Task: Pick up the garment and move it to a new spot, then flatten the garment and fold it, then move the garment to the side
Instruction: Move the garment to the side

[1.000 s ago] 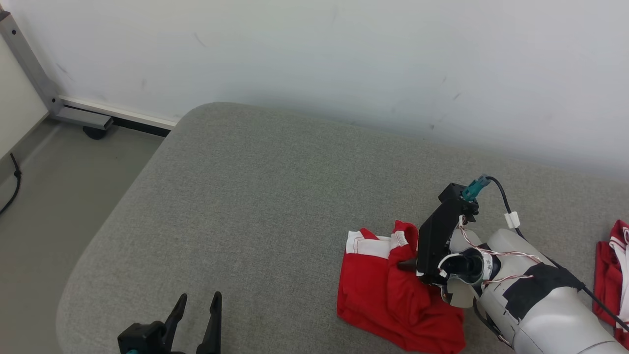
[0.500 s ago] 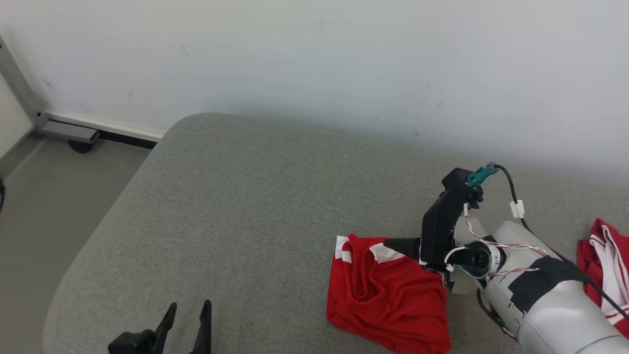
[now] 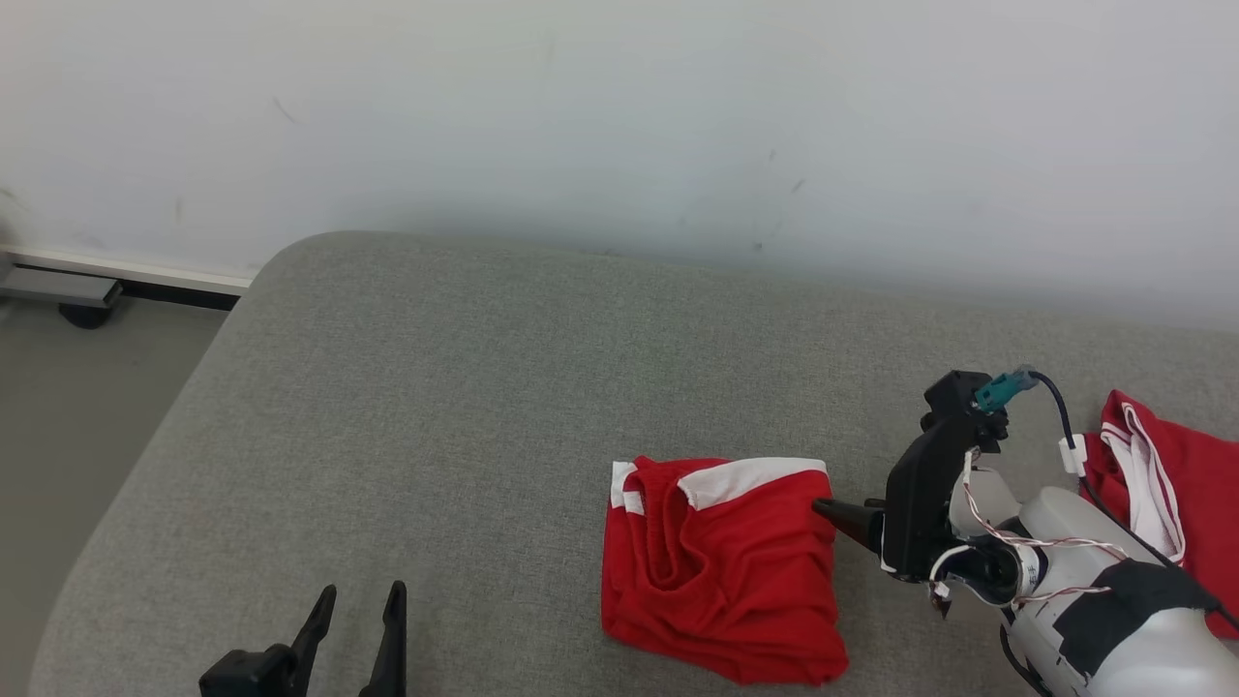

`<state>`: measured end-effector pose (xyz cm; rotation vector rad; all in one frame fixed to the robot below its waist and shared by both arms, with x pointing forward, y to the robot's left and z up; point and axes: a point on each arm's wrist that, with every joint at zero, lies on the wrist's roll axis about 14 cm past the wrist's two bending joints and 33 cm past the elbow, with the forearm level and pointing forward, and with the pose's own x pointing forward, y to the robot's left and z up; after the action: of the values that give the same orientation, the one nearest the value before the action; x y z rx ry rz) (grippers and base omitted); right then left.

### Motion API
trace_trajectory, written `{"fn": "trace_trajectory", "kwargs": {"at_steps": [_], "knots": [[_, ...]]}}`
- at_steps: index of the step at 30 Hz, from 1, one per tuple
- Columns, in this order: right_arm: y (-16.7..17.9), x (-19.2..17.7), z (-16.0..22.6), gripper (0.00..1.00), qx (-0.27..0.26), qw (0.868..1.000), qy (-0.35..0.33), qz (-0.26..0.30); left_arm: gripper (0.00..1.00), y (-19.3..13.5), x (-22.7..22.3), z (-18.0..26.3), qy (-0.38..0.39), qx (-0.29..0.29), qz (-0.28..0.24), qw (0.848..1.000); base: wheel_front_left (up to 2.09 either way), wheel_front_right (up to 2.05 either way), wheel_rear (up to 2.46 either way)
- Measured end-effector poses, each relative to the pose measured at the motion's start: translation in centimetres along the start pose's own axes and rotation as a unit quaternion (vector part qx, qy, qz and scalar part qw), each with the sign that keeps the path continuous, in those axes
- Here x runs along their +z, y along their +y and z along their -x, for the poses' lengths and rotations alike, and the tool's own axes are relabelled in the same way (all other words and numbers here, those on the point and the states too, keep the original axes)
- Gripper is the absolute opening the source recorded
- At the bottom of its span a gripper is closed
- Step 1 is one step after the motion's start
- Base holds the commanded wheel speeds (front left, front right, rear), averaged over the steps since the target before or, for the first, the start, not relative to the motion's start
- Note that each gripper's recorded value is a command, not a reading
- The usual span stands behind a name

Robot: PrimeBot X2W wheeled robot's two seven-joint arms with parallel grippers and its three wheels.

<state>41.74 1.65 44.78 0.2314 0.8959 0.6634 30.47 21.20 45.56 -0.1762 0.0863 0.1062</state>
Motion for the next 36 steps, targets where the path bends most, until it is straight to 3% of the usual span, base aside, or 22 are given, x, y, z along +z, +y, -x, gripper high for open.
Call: {"fn": "trace_trajectory", "kwargs": {"at_steps": [12,26,32,33,34,35,36], "knots": [[-0.7,-1.6,-0.7,1.00,-0.006,1.000,0.019,-0.007,1.00,-0.7,0.4,-0.2,-0.007,-0.009,-0.006,1.000,0.00,0.00,0.00],[0.6,-3.1,-2.4,1.00,-0.010,0.996,0.094,0.008,1.00,0.3,0.5,0.5,-0.010,0.015,0.006,1.000,0.00,0.00,0.00],[0.3,-5.3,-2.8,1.00,-0.029,0.988,0.151,0.013,1.00,0.8,0.2,0.8,-0.007,0.026,0.010,1.000,0.00,0.00,0.00],[0.2,-5.5,-2.8,0.90,-0.032,0.987,0.159,0.013,1.00,0.8,0.2,0.9,-0.007,0.027,0.010,1.000,0.00,0.00,0.00],[0.3,-5.7,-2.8,0.45,-0.034,0.985,0.168,0.014,1.00,0.9,0.2,0.9,-0.006,0.029,0.011,1.000,0.00,0.00,0.00],[0.5,-5.6,-2.8,0.27,-0.034,0.984,0.171,0.014,1.00,0.9,0.1,0.9,-0.006,0.029,0.011,0.999,0.00,0.00,0.00],[0.6,-5.7,-2.8,0.00,-0.033,0.984,0.175,0.014,1.00,0.9,0.1,0.9,-0.006,0.029,0.012,0.999,0.00,0.00,0.00]]}}
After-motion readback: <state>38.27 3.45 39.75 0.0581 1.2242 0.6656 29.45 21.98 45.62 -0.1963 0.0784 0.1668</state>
